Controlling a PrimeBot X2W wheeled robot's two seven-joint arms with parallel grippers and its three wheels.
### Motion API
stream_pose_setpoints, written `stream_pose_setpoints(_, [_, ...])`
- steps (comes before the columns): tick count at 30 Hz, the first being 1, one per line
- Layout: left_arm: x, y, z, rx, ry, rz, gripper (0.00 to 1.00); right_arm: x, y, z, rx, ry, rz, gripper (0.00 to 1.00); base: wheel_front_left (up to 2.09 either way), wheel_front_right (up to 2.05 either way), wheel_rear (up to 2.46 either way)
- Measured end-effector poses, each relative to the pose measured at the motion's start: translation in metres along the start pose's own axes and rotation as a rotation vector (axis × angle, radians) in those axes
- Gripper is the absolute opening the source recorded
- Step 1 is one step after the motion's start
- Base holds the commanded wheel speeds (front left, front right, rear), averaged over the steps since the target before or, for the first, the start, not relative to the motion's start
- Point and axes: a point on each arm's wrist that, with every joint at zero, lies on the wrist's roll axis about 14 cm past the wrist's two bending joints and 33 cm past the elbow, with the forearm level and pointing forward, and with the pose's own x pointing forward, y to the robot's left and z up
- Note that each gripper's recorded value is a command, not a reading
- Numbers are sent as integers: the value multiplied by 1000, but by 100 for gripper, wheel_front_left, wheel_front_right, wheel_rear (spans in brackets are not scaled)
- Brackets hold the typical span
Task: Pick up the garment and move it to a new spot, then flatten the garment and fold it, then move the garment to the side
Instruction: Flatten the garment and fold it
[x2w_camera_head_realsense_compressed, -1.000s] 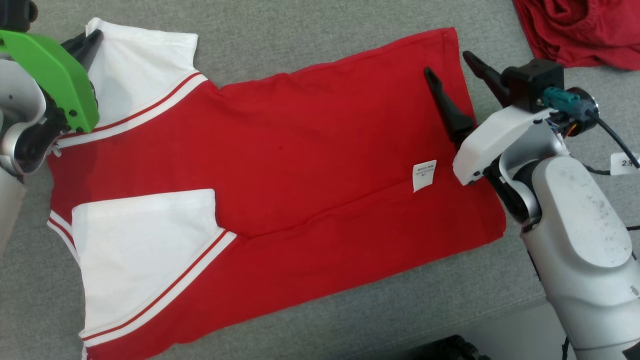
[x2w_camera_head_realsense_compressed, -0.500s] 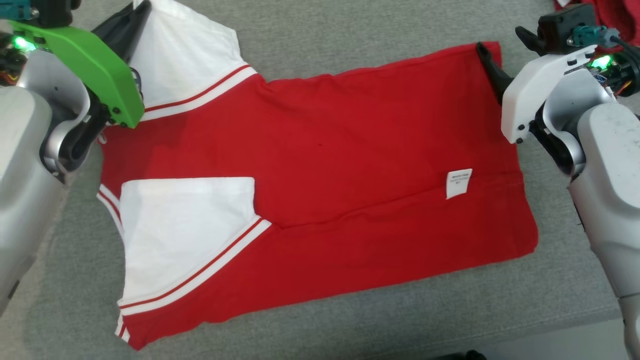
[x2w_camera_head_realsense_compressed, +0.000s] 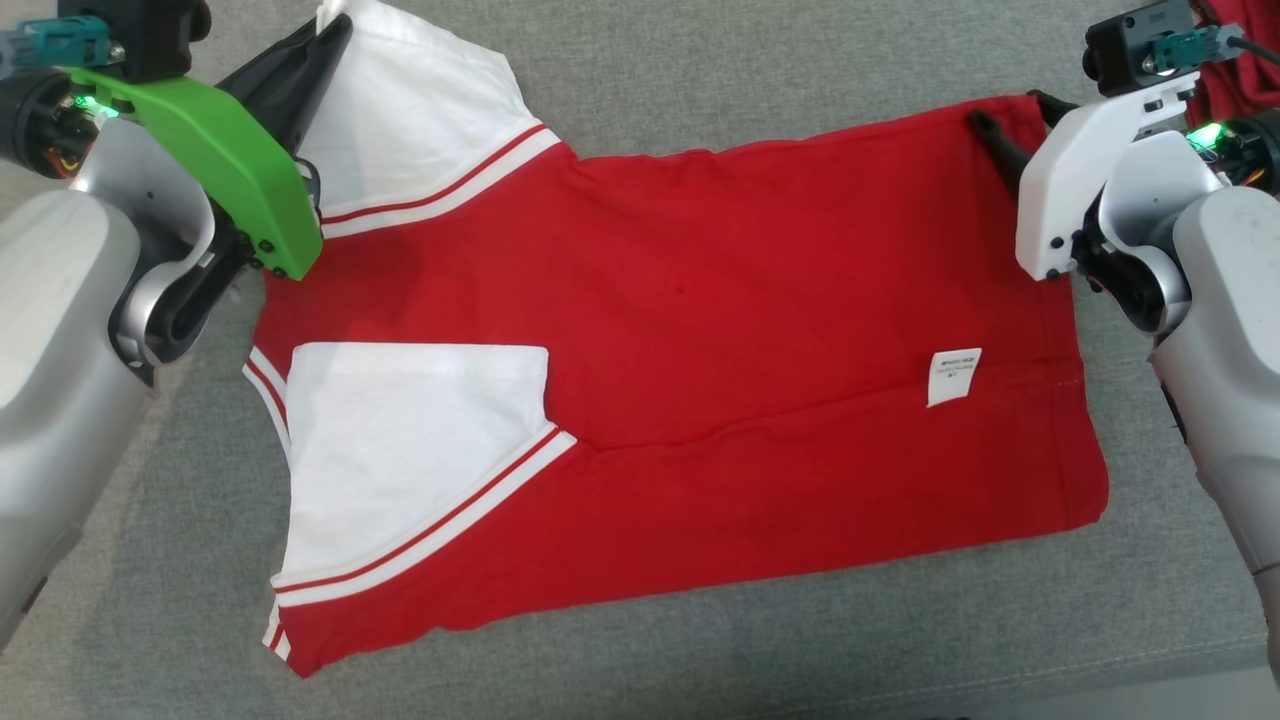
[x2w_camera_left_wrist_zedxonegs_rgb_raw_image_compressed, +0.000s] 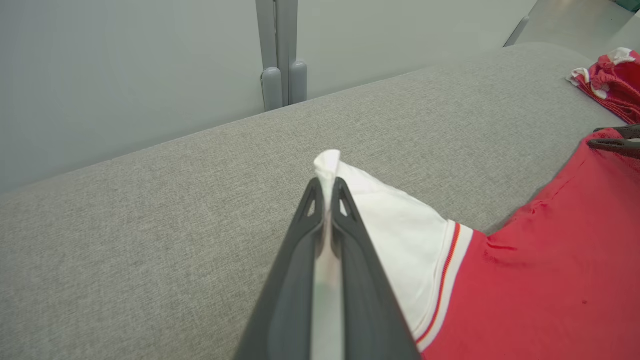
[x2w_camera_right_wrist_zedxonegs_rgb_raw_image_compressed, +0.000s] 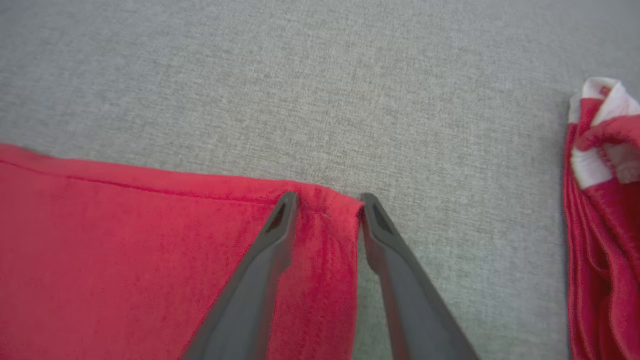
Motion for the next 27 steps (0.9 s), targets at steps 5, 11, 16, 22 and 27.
stream_pose_setpoints(5, [-4,0,10,9,-30,3,0,-4,-4,15,-4,-64,-14,0,0,0,0])
stream_pose_setpoints(11, [-15,-9,28,29,-79,-10,0,-13,-1,35,-20,-154,-13,0,0,0,0])
stream_pose_setpoints(16, [-38,-24,29,19,-129,-32,0,-29,10,37,-26,-215,10,0,0,0,0])
stream_pose_setpoints(22, [-79,-46,10,-24,-155,-32,0,-59,13,25,-8,-264,24,0,0,0,0])
stream_pose_setpoints(27, [-113,-67,-9,-70,-163,-15,0,-84,16,10,13,-283,26,0,0,0,0])
